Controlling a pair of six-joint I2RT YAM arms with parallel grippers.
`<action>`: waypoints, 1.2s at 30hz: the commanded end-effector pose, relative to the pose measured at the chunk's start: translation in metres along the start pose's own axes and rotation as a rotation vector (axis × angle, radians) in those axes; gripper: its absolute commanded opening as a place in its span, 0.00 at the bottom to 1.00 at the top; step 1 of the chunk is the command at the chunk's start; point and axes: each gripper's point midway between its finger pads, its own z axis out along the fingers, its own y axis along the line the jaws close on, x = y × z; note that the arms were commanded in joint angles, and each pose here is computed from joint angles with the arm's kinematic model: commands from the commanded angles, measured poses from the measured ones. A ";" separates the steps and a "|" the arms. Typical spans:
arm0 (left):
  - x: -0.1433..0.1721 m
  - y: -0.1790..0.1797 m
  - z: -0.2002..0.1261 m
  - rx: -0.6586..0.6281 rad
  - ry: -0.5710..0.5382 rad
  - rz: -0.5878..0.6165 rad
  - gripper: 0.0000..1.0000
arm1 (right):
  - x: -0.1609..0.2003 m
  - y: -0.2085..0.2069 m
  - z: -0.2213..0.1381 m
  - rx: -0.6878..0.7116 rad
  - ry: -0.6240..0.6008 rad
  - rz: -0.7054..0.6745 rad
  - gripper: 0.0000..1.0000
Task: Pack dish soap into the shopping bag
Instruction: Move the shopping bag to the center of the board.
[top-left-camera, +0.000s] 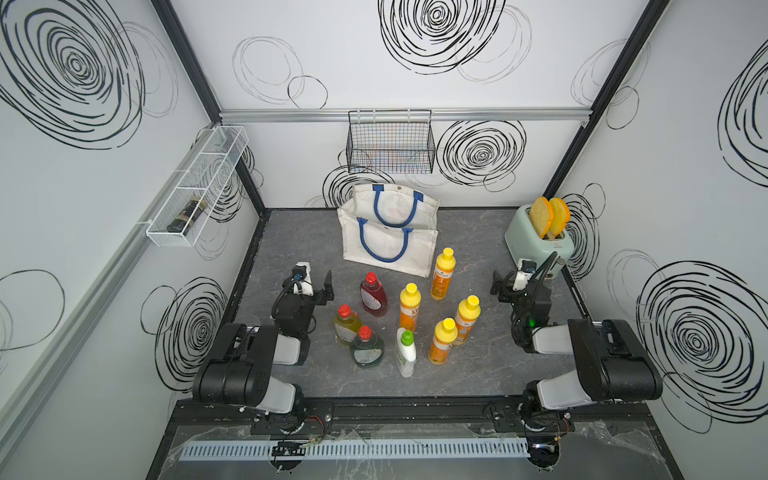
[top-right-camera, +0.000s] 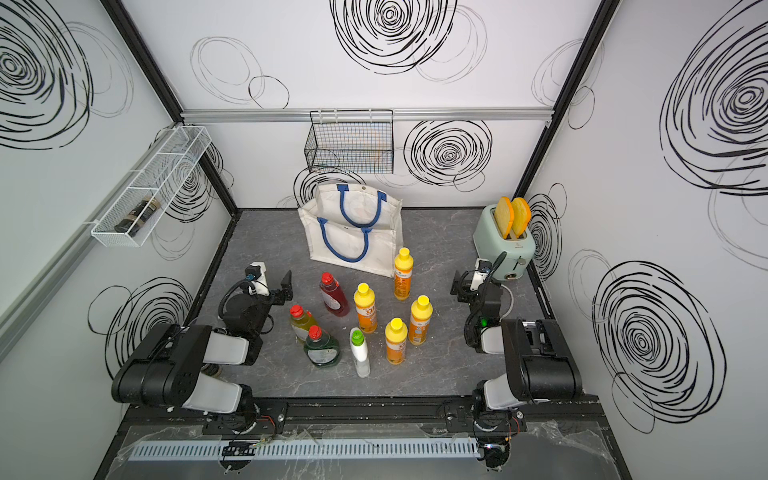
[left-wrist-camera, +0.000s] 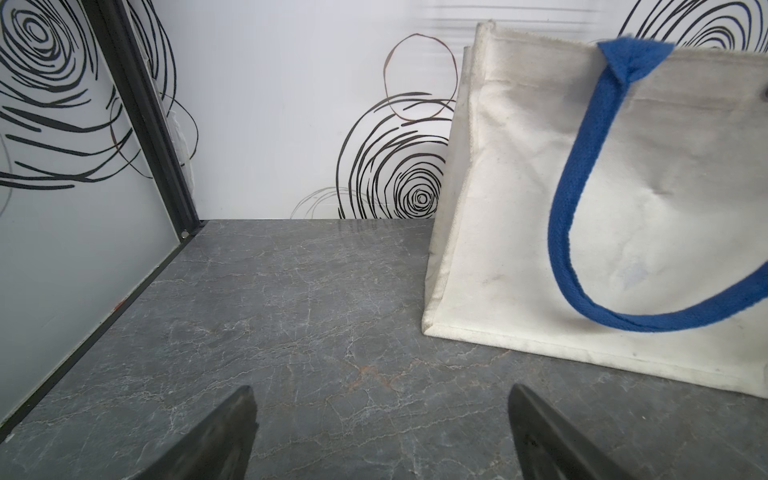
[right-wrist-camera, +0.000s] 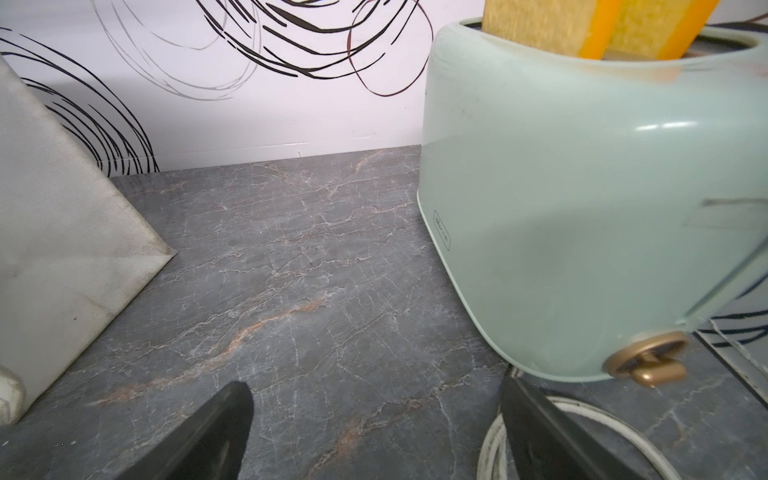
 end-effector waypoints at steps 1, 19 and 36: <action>-0.019 0.002 0.002 -0.023 -0.072 0.009 0.96 | -0.014 0.001 0.003 -0.006 -0.048 -0.007 0.97; -0.169 -0.021 0.020 -0.042 -0.054 -0.218 0.96 | -0.148 0.020 -0.001 -0.063 -0.008 0.035 0.98; -0.209 -0.083 0.063 0.248 0.230 -0.226 0.96 | -0.247 0.158 0.026 -0.436 0.106 -0.002 0.93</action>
